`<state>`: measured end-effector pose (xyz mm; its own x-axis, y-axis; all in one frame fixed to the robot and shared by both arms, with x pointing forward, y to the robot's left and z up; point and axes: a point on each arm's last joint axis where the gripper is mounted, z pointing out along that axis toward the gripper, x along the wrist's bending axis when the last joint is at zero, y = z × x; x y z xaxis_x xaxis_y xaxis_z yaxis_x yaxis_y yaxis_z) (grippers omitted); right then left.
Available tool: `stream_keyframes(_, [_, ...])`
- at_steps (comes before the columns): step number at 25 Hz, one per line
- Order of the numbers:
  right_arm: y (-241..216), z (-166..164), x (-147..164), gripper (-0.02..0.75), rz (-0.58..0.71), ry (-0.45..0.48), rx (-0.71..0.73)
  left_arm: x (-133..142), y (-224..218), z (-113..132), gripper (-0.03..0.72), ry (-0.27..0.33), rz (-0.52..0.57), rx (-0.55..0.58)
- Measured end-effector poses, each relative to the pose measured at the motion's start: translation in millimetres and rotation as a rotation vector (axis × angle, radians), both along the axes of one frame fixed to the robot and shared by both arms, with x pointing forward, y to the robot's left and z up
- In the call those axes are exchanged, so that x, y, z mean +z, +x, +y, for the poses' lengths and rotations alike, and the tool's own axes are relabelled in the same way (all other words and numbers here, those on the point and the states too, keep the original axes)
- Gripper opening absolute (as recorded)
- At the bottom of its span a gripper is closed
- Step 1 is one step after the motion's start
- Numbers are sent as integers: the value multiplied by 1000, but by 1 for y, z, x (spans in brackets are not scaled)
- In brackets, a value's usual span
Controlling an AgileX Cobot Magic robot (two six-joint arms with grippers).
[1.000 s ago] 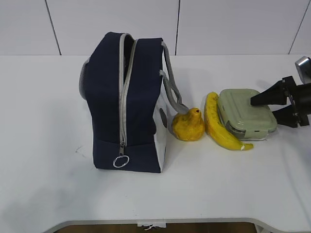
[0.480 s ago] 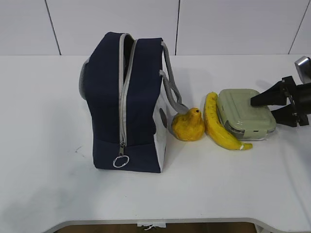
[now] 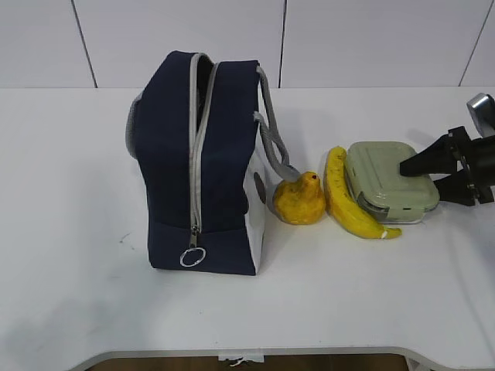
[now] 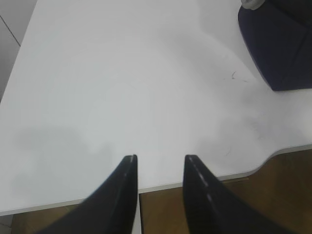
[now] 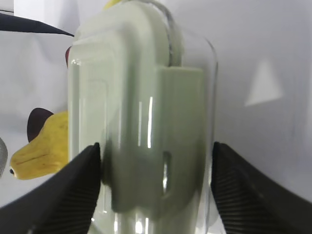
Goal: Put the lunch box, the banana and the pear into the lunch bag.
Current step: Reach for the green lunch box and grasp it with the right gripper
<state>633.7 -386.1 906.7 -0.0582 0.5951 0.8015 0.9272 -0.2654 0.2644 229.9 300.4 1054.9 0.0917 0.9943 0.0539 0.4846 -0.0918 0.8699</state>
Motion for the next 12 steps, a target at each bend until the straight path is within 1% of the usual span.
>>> stream_keyframes(3, [0, 0, 0, 515, 0, 0, 0, 0, 0, 0, 242, 0, 0, 0])
stream_keyframes(6, [0, 0, 1, 456, -2, 2, 0, 0, 0, 0, 242, 0, 0, 0])
stream_keyframes(9, [0, 0, 1, 416, -3, 8, 0, 0, 0, 0, 242, 0, 0, 0])
stream_keyframes(12, [0, 0, 1, 403, 0, 10, -1, 0, 0, 0, 242, 0, 0, 0])
